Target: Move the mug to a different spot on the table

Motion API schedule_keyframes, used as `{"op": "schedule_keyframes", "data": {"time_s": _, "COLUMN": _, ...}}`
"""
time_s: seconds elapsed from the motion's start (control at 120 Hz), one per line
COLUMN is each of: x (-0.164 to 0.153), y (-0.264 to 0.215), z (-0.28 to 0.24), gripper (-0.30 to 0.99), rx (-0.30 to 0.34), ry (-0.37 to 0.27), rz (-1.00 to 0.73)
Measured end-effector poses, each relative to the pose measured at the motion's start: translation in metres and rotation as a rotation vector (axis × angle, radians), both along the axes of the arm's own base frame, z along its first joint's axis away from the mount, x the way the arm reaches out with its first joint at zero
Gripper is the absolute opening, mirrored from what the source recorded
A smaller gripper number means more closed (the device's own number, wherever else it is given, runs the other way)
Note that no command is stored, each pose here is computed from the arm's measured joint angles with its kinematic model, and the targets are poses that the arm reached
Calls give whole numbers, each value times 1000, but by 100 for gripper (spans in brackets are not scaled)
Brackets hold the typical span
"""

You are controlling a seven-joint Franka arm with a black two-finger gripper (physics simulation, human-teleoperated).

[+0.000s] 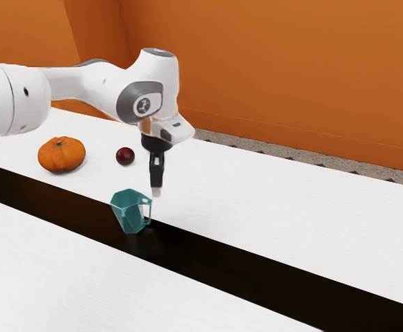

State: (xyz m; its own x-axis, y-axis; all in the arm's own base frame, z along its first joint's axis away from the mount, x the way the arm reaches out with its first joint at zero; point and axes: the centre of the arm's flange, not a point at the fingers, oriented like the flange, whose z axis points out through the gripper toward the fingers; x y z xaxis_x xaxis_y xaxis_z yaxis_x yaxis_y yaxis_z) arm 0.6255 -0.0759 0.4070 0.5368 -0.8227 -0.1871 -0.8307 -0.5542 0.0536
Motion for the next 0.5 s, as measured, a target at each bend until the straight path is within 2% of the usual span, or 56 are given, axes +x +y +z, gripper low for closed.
{"op": "schedule_keyframes", "data": {"time_s": 0.083, "x": -8, "y": 15, "z": 39, "gripper": 67, "rx": -57, "ry": -43, "rz": 52}}
{"op": "schedule_keyframes", "data": {"time_s": 0.167, "x": -17, "y": 25, "z": 76, "gripper": 68, "rx": -86, "ry": -87, "rz": 79}}
{"op": "schedule_keyframes", "data": {"time_s": 0.325, "x": -33, "y": 32, "z": 129, "gripper": 69, "rx": -111, "ry": -158, "rz": 89}}
{"op": "schedule_keyframes", "data": {"time_s": 0.5, "x": -38, "y": 34, "z": 147, "gripper": 69, "rx": -121, "ry": -181, "rz": 81}}
